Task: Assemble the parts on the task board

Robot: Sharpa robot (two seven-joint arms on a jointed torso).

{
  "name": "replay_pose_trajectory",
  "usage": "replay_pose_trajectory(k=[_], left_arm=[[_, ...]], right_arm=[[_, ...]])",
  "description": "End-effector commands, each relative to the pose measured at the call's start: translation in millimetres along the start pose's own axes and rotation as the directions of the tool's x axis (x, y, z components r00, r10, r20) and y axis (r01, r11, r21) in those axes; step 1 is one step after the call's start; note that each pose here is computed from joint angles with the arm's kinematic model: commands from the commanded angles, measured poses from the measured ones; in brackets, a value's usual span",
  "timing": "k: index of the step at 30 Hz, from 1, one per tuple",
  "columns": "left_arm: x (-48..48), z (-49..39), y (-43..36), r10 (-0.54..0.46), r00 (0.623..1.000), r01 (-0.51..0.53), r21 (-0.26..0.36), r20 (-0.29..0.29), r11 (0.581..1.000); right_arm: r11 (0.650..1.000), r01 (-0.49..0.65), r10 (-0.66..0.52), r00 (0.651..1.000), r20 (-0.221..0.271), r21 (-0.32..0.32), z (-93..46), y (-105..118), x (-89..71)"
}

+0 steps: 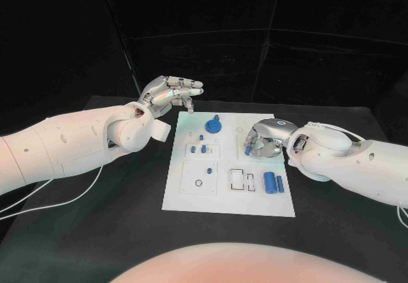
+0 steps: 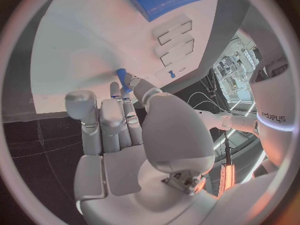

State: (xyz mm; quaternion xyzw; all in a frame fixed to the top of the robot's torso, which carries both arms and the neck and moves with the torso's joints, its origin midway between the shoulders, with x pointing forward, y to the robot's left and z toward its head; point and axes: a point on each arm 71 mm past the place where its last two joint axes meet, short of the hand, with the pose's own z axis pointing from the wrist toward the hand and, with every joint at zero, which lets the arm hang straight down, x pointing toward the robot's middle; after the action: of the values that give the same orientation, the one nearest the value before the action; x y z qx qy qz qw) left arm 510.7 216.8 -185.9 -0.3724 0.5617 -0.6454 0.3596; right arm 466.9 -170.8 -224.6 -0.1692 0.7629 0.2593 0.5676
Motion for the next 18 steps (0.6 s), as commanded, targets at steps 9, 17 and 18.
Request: replay_pose_trajectory(k=[9,17,18], left_arm=[[1.4,0.4,-0.9,-0.008,1.000,0.008,0.006,-0.015,1.000],[1.3,0.1,-0.9,-0.009,1.000,0.009,0.005,-0.016,1.000],[1.3,0.1,-0.9,-0.009,1.000,0.009,0.005,-0.016,1.000]], right_arm=[[1.000,0.011,-0.011,1.000,-0.021,0.000,4.5,1.5,1.3],[1.000,0.011,-0.011,1.000,-0.022,0.003,6.5,1.9,1.8],[1.000,0.011,-0.011,1.000,-0.022,0.003,6.8,1.9,1.8]])
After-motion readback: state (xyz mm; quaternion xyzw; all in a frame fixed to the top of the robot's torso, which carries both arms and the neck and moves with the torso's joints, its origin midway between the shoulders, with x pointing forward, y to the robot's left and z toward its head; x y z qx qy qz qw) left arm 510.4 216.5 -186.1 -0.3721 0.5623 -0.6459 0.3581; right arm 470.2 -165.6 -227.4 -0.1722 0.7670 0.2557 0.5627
